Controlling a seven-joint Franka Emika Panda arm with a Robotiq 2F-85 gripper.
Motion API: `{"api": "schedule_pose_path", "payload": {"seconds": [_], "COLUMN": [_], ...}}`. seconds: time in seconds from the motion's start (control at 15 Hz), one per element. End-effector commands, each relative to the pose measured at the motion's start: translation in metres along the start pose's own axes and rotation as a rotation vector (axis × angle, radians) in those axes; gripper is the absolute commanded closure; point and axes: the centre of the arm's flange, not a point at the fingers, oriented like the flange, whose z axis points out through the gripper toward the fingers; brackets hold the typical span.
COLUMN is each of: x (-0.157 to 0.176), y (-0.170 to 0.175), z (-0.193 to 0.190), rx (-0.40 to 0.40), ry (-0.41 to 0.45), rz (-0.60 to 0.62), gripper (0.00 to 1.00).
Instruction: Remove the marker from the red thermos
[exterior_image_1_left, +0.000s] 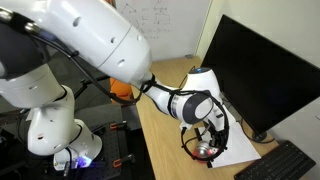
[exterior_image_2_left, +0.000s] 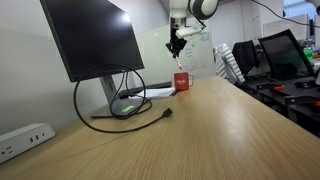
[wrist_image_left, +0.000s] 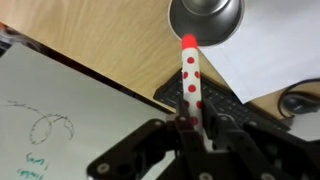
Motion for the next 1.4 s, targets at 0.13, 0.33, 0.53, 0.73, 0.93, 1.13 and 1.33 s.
{"api": "schedule_pose_path", "payload": {"seconds": [0.13,0.33,0.53,0.73,0.93,1.13,1.33], "x": [-0.029,-0.061,-0.101,-0.134,-0.153,-0.163,-0.177], "y": [0.016,-0.016,-0.063,-0.114,-0.147,-0.168,-0.181], "z": [-0.054,-0.065,-0.080,-0.091,-0.093,-0.076,-0.047], "rx": [0.163,0.200,0.238,0.242,0.230,0.199,0.171], "ry": [-0.025,-0.109,-0.203,-0.337,-0.481,-0.619,-0.752], "rz": [0.005,-0.151,-0.321,-0.460,-0.577,-0.683,-0.787], "gripper": [0.95,0.95,0.95,0.95,0.95,0.95,0.95]}}
